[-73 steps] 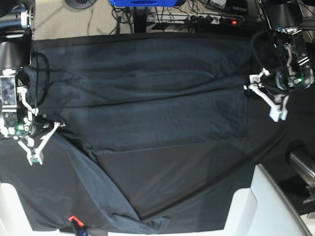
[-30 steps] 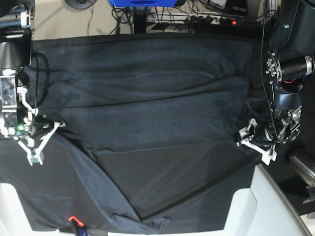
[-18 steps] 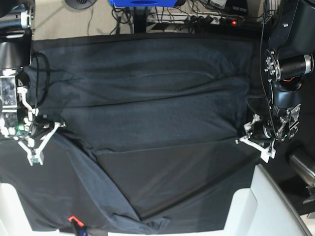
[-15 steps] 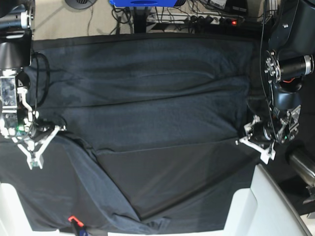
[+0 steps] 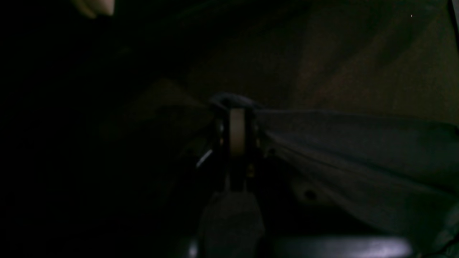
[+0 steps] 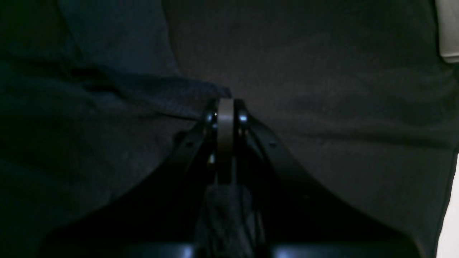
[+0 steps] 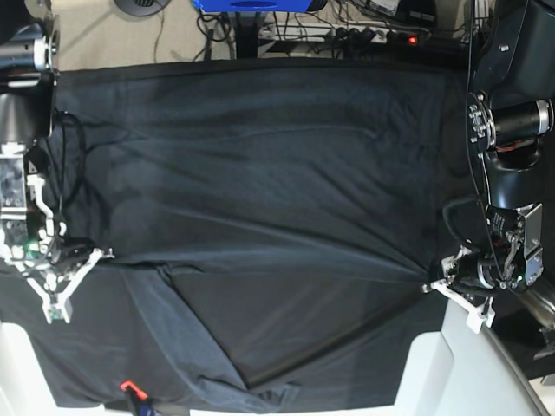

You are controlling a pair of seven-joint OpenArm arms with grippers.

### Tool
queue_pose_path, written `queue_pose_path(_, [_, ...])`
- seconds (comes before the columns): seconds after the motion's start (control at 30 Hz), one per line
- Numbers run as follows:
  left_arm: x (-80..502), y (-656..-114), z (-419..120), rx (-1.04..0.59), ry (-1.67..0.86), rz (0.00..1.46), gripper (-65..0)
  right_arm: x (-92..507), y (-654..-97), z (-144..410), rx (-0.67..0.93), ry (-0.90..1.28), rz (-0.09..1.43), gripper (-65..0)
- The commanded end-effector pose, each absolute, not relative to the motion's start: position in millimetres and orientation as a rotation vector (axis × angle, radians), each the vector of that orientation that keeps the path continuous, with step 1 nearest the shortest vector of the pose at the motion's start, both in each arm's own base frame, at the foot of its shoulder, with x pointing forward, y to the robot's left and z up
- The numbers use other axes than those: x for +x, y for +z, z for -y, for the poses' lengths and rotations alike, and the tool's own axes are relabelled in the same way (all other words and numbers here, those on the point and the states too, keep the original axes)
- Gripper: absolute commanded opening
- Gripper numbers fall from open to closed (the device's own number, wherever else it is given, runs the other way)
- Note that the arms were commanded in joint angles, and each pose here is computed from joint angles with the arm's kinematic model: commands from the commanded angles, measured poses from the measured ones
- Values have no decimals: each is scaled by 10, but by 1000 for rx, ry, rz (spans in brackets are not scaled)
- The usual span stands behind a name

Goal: Fold the T-shirt properly
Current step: 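Lift both held edges and fold them toward the collar edge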

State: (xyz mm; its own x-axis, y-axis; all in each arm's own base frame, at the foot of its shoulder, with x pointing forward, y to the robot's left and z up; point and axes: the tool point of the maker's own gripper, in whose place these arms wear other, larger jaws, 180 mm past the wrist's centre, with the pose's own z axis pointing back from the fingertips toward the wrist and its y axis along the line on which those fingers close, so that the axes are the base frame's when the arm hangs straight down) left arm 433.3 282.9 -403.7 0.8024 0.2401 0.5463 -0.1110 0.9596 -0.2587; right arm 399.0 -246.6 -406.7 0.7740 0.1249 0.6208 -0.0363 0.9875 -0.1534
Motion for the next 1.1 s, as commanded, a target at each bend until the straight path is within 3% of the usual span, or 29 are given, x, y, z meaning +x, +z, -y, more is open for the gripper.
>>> queue_pose_path(0.0, [4511, -3787, -2902, -217, 187, 685, -650, 4145, -3886, 2569, -157, 78, 741, -648])
queue_pose_path(0.47, [4392, -3831, -2886, -204, 157, 656, -650, 4046, -4170, 2665, -154, 55, 700, -650])
queue_pose_path(1.07, [3404, -3918, -2900, -110, -6, 544, -650, 3542, -4321, 3026, -237, 68, 487, -650])
